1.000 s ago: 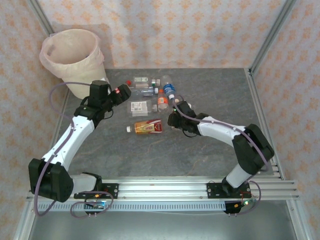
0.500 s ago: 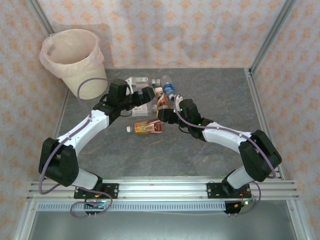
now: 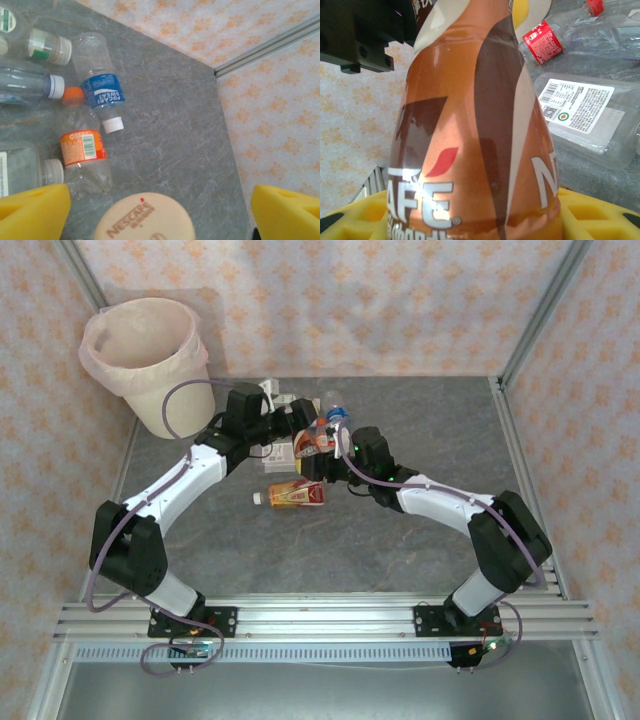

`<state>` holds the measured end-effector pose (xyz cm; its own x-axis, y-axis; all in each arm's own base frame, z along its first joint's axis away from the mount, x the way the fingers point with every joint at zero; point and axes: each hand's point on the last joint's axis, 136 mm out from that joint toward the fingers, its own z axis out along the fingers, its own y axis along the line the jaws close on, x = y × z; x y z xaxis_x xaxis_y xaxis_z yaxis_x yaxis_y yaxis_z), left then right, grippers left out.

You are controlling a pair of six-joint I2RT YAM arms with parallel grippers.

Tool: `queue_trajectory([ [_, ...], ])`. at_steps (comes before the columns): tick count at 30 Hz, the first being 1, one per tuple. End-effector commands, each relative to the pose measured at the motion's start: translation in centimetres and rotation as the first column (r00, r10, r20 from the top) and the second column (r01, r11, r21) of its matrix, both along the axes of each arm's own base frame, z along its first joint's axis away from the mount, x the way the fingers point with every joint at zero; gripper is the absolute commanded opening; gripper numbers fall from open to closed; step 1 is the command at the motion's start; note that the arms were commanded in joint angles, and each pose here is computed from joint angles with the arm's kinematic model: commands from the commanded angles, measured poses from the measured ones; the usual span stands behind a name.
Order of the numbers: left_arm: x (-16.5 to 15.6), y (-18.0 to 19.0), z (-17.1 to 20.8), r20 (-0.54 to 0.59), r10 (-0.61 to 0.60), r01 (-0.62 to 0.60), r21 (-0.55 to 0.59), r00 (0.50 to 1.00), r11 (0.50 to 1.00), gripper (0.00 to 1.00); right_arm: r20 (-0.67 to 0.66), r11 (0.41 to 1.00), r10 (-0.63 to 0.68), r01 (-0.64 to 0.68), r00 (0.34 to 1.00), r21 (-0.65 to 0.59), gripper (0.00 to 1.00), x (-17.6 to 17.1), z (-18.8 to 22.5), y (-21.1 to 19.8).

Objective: Put the plastic bottles in the bin

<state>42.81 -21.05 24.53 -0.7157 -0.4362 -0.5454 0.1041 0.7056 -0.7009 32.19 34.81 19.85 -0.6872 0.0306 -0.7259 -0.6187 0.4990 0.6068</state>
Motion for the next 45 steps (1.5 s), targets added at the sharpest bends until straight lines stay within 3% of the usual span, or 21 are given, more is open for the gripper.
queue_trajectory([
  [1, -0.5, -0.1, 0.2, -0.001, -0.005, 0.005, 0.025, 1.0, 1.0, 0.85, 0.048, 0.999, 0.041, -0.042, 0.998, 0.022, 0.46, -0.1, 1.9, 0.8],
  [5, -0.7, -0.1, 0.1, -0.002, -0.01, 0.01, 0.022, 1.0, 1.0, 0.68, 0.054, 0.999, 0.045, -0.046, 0.998, 0.02, 0.46, 0.0, 2.1, 1.0],
  [10, -0.8, -0.7, -0.1, -0.013, -0.037, 0.037, 0.006, 0.999, 0.999, 0.54, 0.055, 0.999, 0.034, -0.034, 0.998, 0.002, 0.5, 0.5, 2.2, 1.0],
  [16, -0.9, -1.3, 0.8, 0.009, -0.074, 0.074, -0.003, 0.997, 0.997, 0.42, 0.061, 1.0, 0.031, -0.031, 0.998, -0.004, 0.52, 1.0, 2.7, 1.3],
  [20, -0.8, -1.3, 1.4, 0.021, -0.076, 0.076, -0.004, 0.997, 0.997, 0.39, 0.069, 0.999, 0.041, -0.041, 0.997, -0.005, 0.54, 1.0, 3.5, 1.4],
  [23, -0.7, -0.9, 1.8, 0.034, -0.058, 0.058, 0.008, 0.998, 0.998, 0.37, 0.079, 0.999, 0.039, -0.038, 0.996, -0.018, 0.62, 0.9, 4.0, 1.2],
  [28, -0.1, 0.5, 3.4, 0.075, -0.018, 0.016, 0.028, 0.997, 0.999, 0.37, 0.111, 0.998, -0.035, 0.04, 0.993, -0.042, 0.92, 1.6, 5.0, 0.0],
  [31, 0.6, 2.2, 4.4, 0.101, 0.038, -0.043, 0.051, 0.994, 0.998, 0.37, 0.151, 0.996, -0.077, 0.083, 0.986, -0.032, 0.99, 1.7, 6.0, -0.8],
  [34, 1.3, 4.3, 5.5, 0.129, 0.111, -0.12, 0.057, 0.985, 0.991, 0.37, 0.178, 0.988, -0.143, 0.15, 0.974, -0.029, 0.99, 1.9, 6.8, -2.0],
  [38, 2.2, 8.5, 7.3, 0.176, 0.269, -0.283, 0.06, 0.947, 0.957, 0.38, 0.202, 0.946, -0.307, 0.322, 0.93, -0.046, 0.99, 3.0, 6.9, -5.0],
  [41, 2.7, 12.0, 9.1, 0.238, 0.4, -0.424, 0.06, 0.885, 0.903, 0.39, 0.219, 0.851, -0.491, 0.518, 0.843, -0.084, 0.99, 4.5, 6.2, -8.6],
  [45, 3.0, 16.4, 12.0, 0.34, 0.533, -0.588, 0.076, 0.774, 0.805, 0.39, 0.245, 0.73, -0.637, 0.674, 0.731, -0.111, 0.99, 5.1, 5.4, -12.4],
])
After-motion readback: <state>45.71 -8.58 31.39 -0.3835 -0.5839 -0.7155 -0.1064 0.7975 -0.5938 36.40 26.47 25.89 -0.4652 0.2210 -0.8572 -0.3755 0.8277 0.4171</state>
